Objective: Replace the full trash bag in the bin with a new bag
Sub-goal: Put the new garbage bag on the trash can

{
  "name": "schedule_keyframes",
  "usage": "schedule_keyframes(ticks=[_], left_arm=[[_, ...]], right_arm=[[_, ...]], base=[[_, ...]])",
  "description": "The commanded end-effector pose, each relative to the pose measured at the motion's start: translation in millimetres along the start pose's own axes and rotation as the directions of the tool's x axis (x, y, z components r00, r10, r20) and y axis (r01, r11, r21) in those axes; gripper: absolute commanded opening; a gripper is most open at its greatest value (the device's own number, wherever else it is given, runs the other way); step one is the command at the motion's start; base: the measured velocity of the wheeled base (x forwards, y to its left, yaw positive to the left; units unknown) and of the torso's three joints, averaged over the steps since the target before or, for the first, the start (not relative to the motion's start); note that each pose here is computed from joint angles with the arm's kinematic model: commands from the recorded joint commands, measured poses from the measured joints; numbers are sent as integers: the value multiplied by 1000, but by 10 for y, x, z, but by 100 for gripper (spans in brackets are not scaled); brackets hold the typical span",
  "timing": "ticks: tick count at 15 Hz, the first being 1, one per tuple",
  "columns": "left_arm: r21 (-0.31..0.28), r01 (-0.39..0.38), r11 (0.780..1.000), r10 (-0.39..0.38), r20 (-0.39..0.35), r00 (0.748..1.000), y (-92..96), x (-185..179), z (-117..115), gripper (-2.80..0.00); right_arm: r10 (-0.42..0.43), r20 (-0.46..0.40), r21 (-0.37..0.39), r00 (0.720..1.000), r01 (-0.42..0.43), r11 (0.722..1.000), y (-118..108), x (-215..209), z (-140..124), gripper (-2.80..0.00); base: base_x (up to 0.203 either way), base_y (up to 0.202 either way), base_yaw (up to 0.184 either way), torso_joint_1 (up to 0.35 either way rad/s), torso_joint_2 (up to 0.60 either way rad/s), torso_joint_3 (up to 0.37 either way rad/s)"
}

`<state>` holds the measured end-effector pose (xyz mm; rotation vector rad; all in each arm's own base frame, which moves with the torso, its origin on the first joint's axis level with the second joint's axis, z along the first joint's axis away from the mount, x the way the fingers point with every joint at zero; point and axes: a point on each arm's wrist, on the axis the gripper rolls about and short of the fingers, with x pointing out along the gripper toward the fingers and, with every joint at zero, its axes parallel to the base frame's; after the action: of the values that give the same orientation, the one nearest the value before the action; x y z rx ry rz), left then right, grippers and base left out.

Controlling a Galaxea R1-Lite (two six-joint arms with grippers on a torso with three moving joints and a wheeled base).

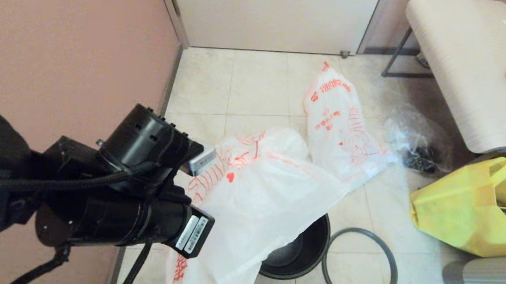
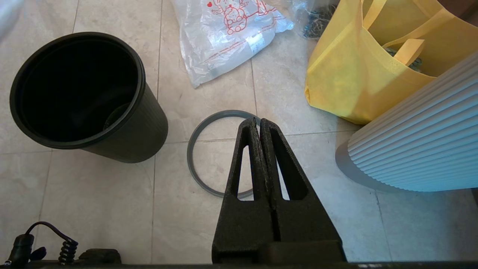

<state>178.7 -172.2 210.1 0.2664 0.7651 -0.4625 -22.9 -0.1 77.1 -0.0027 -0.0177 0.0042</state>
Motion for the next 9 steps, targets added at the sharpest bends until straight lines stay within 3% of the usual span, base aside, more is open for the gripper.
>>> schedule_keyframes(ticks=[1,6,9], left_arm=[[-8,41,999,-41,-14,999,-140,27,125,-280],[-7,130,991,-130,7,991,-377,-81,297,-280],[-60,175,983,-174,22,985,-433,-130,434,-280]], right_arm=[[0,-8,0,1000,0,1000,0,6,-21,-280],[0,-8,0,1000,0,1000,0,6,-21,-280],[0,-8,-2,1000,0,1000,0,6,-21,-280]], base=[[0,0,0,0,0,0],[0,0,0,0,0,0],[0,0,0,0,0,0]])
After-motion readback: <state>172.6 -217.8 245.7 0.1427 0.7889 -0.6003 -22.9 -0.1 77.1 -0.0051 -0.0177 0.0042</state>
